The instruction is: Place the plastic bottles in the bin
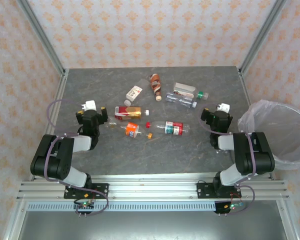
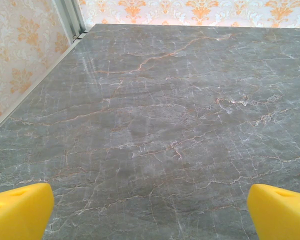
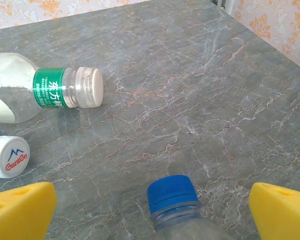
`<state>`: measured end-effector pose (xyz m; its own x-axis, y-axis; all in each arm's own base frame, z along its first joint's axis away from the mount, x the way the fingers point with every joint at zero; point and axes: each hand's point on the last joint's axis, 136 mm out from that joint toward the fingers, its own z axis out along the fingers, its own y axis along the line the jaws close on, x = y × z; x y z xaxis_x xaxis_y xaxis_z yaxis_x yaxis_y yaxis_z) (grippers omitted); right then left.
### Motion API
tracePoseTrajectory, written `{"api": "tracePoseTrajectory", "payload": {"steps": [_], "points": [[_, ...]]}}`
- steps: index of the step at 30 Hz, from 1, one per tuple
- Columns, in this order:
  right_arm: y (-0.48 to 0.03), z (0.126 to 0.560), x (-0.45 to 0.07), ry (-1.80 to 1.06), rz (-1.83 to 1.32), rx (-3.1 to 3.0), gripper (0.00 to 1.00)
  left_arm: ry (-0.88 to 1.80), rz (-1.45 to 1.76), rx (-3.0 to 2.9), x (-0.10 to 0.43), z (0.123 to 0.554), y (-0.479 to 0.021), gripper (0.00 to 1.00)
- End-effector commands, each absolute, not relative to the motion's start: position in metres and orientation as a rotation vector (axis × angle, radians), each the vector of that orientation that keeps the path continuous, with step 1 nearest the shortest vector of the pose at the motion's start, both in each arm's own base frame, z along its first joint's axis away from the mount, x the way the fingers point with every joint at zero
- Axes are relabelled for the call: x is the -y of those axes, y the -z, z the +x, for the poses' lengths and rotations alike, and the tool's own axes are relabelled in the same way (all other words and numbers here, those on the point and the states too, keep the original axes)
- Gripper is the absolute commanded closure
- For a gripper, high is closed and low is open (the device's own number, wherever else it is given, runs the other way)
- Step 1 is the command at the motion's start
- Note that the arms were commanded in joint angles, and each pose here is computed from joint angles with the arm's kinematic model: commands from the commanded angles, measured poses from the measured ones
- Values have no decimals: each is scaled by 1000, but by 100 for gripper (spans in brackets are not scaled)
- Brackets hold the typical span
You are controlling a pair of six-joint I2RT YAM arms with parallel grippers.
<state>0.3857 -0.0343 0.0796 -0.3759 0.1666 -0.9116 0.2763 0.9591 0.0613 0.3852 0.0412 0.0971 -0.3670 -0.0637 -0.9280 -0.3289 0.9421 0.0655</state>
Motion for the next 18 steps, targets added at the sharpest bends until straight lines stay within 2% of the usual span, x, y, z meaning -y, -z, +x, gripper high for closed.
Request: {"api": "tracePoseTrajectory", "payload": {"steps": [1, 18], "points": [[-90, 390, 36, 124, 339, -1922, 1, -294, -275, -1933, -41, 386, -99, 0], [-91, 390, 36, 124, 339, -1921, 1, -289, -277, -1933, -41, 387, -99, 0]]}}
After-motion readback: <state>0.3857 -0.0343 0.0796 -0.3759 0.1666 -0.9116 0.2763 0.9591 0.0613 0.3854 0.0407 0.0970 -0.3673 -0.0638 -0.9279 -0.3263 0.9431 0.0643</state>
